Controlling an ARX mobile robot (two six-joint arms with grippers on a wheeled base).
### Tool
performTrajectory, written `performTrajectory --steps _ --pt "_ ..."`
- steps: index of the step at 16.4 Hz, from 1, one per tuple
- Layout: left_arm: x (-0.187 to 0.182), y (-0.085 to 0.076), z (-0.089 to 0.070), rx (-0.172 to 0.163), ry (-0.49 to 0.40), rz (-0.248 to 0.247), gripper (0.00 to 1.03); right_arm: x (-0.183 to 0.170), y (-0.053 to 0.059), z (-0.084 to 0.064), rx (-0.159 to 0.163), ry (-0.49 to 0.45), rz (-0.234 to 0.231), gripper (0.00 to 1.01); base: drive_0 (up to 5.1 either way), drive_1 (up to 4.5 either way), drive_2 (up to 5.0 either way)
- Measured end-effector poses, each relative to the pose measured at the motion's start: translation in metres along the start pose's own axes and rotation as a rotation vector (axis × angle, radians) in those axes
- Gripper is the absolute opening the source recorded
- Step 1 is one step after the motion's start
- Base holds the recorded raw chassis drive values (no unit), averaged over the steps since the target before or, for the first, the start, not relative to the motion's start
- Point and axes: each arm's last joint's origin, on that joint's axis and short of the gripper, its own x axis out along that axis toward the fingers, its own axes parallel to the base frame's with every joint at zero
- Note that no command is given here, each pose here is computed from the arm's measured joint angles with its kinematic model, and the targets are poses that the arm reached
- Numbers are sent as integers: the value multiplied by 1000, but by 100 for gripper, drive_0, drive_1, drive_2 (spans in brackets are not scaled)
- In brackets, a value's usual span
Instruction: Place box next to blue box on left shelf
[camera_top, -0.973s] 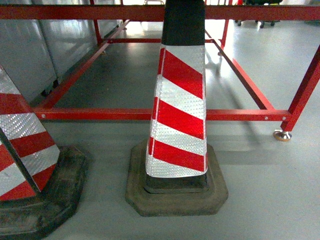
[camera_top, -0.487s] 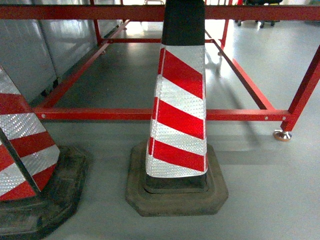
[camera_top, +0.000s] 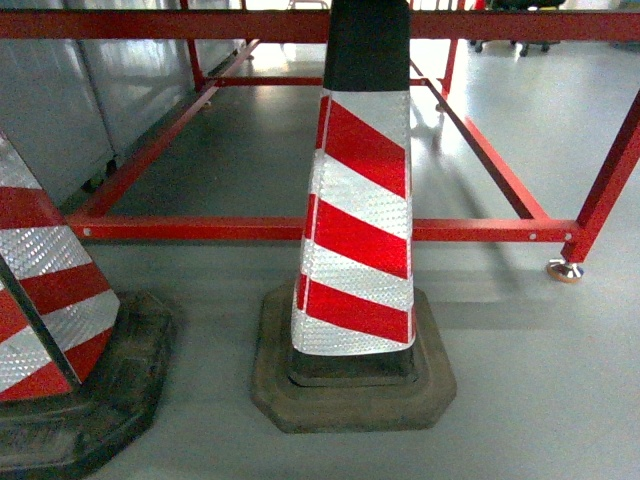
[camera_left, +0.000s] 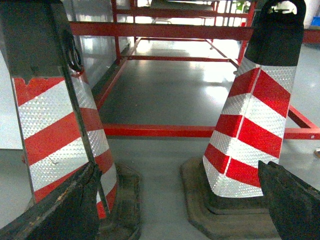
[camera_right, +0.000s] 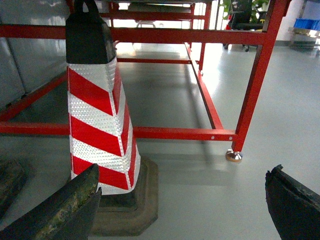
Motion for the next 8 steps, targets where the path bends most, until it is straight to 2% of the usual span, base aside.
performTrajectory --steps 8 --pt "0 0 0 2 0 2 98 0 0 0 -2 0 1 98 0 0 0"
